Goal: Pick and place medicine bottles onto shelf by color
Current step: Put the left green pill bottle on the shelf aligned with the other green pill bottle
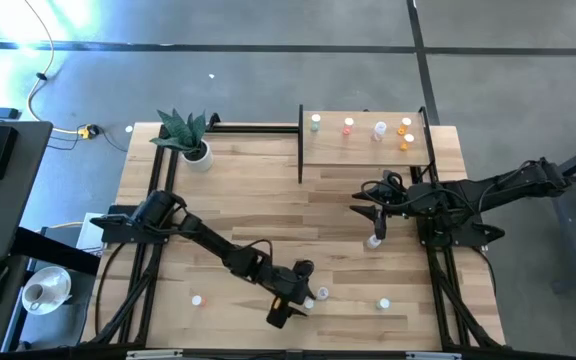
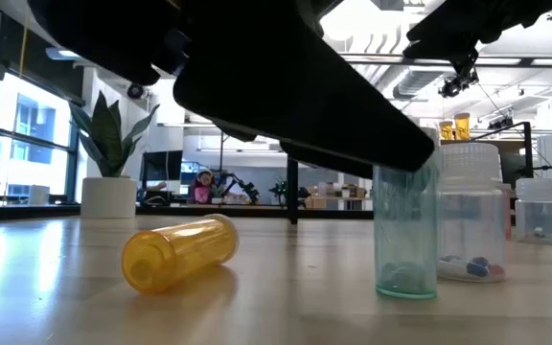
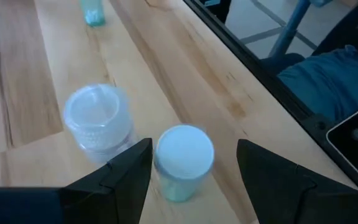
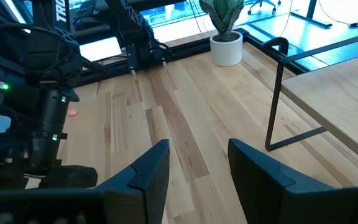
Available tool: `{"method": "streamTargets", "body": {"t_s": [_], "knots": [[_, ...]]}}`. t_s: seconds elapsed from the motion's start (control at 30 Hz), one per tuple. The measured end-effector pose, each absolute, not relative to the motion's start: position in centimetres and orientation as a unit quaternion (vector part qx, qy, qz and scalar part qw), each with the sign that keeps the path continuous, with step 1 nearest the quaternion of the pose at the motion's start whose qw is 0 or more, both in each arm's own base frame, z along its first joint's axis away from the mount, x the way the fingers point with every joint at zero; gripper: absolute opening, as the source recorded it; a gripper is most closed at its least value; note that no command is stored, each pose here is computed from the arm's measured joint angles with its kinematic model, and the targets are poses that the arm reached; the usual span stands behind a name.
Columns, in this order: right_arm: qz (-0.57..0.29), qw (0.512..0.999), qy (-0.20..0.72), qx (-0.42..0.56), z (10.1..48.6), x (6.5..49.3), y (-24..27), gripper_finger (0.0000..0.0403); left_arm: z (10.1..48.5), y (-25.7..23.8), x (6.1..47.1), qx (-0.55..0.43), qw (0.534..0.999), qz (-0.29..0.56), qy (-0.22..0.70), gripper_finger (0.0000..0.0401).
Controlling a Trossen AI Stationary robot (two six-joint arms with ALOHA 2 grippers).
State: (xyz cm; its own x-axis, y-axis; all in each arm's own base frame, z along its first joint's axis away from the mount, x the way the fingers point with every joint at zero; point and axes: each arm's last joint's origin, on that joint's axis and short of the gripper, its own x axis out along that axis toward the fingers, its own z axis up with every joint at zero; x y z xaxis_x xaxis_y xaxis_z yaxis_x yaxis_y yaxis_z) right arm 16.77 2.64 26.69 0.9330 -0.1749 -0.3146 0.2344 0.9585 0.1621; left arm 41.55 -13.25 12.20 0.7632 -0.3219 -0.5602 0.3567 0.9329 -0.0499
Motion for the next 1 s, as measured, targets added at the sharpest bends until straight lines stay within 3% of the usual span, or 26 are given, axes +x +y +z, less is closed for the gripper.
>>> {"method": "streamTargets", "body": {"t_s": [0.27,0.73,1.0], "knots": [[-0.105,0.978,0.150,0.101,26.68,16.77,2.64,0.0156,12.48,-13.26,41.74,0.038,0.943,-0.184,0.275,0.0215],[-0.105,0.978,0.150,0.102,26.68,16.76,2.63,0.0156,12.43,-13.28,41.70,0.036,0.942,-0.186,0.278,0.0116],[-0.106,0.977,0.156,0.101,26.57,16.73,2.63,0.0156,12.46,-13.28,41.65,0.036,0.941,-0.188,0.280,0.0118]]}}
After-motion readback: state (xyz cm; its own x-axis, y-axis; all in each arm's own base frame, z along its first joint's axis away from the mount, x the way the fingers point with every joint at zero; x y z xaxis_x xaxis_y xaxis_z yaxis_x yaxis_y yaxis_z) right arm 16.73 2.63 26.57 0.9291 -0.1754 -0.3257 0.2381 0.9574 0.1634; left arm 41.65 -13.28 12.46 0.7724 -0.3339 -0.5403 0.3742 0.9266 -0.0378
